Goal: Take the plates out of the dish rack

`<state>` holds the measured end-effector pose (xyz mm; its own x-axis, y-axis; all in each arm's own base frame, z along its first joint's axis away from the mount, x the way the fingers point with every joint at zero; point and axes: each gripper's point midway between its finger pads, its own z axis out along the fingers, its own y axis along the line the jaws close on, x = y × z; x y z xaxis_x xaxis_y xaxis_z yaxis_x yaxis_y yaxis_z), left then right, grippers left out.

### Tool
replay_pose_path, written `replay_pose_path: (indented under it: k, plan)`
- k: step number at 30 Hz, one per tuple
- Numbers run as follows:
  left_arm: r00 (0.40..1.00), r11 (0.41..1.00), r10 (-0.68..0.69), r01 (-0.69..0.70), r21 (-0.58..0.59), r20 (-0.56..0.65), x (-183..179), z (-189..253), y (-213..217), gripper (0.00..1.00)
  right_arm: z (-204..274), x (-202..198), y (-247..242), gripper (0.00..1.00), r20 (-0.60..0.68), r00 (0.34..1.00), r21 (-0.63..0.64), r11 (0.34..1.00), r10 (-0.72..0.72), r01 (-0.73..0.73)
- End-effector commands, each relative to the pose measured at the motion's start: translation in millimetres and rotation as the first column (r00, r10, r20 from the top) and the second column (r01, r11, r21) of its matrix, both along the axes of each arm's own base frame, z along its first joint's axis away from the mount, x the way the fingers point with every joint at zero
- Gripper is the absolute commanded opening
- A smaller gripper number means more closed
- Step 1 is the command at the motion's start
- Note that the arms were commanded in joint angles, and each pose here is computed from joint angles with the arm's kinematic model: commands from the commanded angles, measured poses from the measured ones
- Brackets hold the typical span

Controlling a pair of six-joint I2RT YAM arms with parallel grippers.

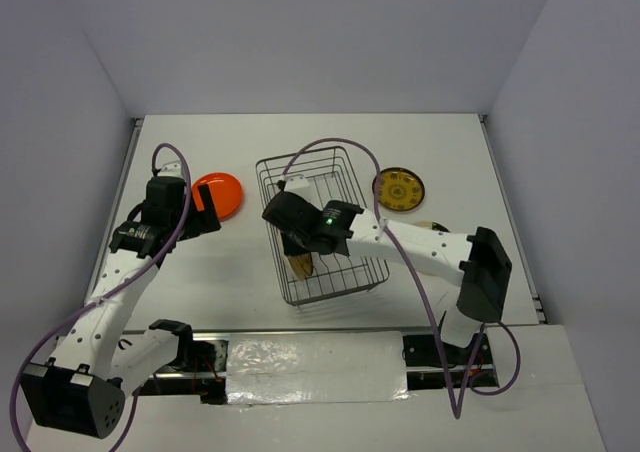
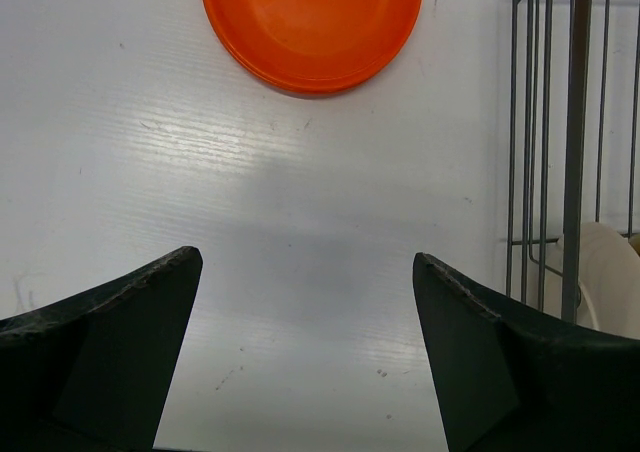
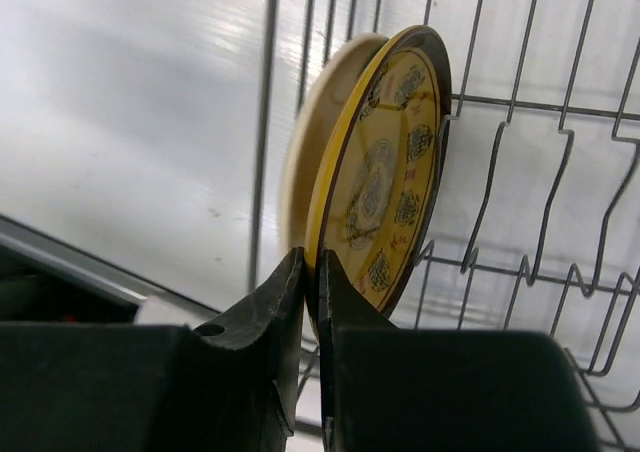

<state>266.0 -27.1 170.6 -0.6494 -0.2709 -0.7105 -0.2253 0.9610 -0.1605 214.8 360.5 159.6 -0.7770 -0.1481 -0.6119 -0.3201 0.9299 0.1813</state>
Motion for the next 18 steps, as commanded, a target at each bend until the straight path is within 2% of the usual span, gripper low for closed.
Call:
replay_pose_path:
  k: [1, 6, 9, 11, 13, 14, 15, 18]
  plan:
    - [1.0, 1.0, 0.012, -0.012, -0.007, 0.028, 5, 9, -1, 0.99, 102, 9, -18, 0.01, 0.146, 0.982, 0.204, 0.975, -0.123, 0.092]
    - [1.0, 1.0, 0.014, -0.014, -0.004, 0.025, 5, 8, 0, 1.0, 178, 12, -69, 0.0, 0.247, 0.933, 0.367, 0.916, -0.264, 0.162]
    - [1.0, 1.0, 0.014, -0.014, -0.004, 0.022, 6, 8, 0, 1.0, 203, 21, -114, 0.01, 0.286, 0.892, 0.404, 0.888, -0.35, 0.219]
    - [1.0, 1.0, 0.014, -0.014, -0.003, 0.018, 6, 7, 0, 0.99, 209, 31, -139, 0.01, 0.319, 0.877, 0.393, 0.892, -0.36, 0.223]
    - [1.0, 1.0, 0.016, -0.016, -0.004, 0.016, 6, 6, 0, 0.99, 206, 58, -171, 0.0, 0.343, 0.841, 0.351, 0.887, -0.419, 0.299]
    - [1.0, 1.0, 0.013, -0.013, -0.004, 0.014, 6, 6, -1, 0.99, 197, 73, -181, 0.0, 0.372, 0.839, 0.266, 0.911, -0.398, 0.315]
    - [1.0, 1.0, 0.015, -0.015, -0.004, 0.015, 6, 6, 0, 1.0, 197, 90, -197, 0.0, 0.39, 0.821, 0.229, 0.908, -0.417, 0.352]
    - [1.0, 1.0, 0.016, -0.016, -0.003, 0.015, 6, 6, 0, 1.0, 164, 126, -214, 0.0, 0.382, 0.841, 0.008, 0.911, -0.384, 0.412]
